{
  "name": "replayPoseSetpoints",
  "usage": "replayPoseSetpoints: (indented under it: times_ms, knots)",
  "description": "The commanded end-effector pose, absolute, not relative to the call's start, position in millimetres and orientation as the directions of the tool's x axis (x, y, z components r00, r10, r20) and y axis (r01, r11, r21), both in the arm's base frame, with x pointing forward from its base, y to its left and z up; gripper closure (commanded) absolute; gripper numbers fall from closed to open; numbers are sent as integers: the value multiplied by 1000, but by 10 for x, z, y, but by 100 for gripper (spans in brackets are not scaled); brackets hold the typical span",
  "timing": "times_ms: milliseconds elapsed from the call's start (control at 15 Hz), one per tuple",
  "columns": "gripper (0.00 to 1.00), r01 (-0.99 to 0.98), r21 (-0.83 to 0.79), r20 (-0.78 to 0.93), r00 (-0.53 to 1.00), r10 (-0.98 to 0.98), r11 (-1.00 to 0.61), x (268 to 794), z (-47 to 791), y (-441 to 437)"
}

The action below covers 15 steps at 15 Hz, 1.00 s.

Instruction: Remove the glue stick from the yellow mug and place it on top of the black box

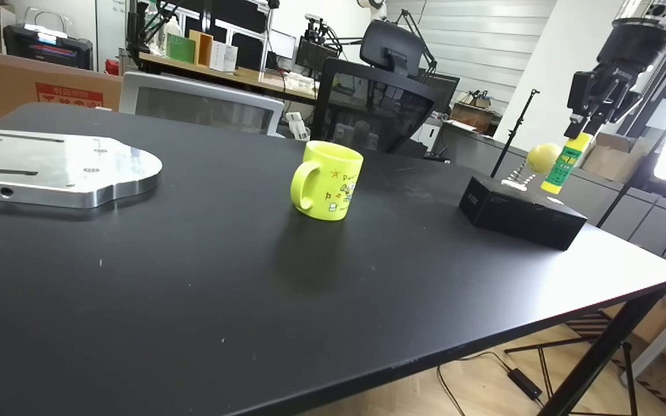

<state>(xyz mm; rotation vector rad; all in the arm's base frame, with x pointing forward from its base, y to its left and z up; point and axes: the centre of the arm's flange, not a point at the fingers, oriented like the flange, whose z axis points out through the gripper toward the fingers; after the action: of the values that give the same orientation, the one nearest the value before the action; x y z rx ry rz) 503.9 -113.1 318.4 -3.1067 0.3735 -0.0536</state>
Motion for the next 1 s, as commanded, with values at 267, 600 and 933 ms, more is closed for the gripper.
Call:
replayPoseSetpoints:
  times_ms: [267, 600, 933]
  knots:
    - [67, -253, 19, -3, 967, -253, -967, 5032, 3106, -1230]
    - [92, -263, 17, 13, 965, -262, -965, 5091, 3085, -1250]
    - [92, -260, 19, 36, 965, -260, -965, 5109, 2992, -1251]
